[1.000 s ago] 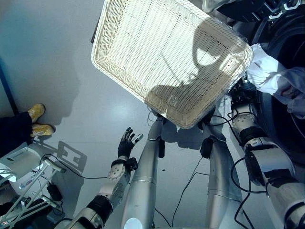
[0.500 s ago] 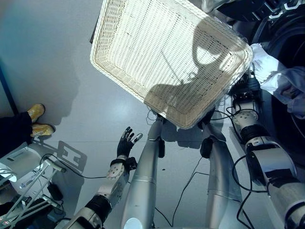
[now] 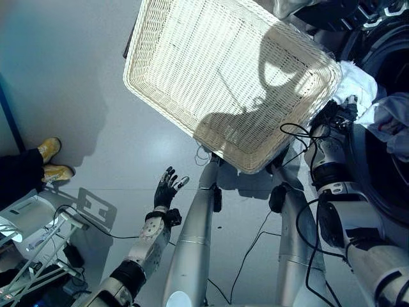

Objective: Put the clothes into the washing machine.

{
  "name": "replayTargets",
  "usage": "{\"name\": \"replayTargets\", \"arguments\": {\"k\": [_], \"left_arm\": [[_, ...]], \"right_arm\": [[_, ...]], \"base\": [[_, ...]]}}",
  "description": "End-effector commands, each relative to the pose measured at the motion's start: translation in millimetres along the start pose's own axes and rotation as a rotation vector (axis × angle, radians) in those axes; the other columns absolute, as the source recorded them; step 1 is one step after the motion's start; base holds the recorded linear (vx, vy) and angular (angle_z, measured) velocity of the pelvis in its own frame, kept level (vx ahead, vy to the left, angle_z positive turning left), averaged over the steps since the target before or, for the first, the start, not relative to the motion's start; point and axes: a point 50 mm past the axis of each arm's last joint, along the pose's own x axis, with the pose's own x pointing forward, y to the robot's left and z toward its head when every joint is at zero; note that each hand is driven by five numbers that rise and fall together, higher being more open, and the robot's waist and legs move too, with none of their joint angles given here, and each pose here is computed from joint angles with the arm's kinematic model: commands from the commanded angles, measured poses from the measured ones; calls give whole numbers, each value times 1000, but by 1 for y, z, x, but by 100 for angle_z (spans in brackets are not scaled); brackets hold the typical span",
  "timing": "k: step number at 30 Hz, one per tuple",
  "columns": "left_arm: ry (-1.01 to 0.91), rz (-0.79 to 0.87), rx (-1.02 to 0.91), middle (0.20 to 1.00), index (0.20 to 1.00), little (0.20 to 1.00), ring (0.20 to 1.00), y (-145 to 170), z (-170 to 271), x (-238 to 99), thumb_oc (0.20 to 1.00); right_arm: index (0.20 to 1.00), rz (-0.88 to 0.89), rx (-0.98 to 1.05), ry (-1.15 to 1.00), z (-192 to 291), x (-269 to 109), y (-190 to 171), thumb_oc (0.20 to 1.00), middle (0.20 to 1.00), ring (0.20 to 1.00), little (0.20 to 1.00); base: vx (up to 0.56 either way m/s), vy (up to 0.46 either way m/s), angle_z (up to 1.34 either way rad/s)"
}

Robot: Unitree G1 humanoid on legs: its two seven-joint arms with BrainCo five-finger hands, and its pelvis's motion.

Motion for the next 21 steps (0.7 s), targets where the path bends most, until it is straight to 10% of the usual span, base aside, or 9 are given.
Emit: {"name": "replayTargets", "arguments": {"k": [1,21], "left_arm": [[23,19,-49,1000,1000,1000,1000,1,-11,-13,1000],[38,108,-9,1000,1000,1000,1000,43,-10,-18,1000]], "right_arm": [[200,120,-40,-158,45,12,31,200,200,200,200],[200,128,-92,-327,117,-4,14,200,200,200,200]], "base": [[-30,11,-3],[-29,-23,-7]]}}
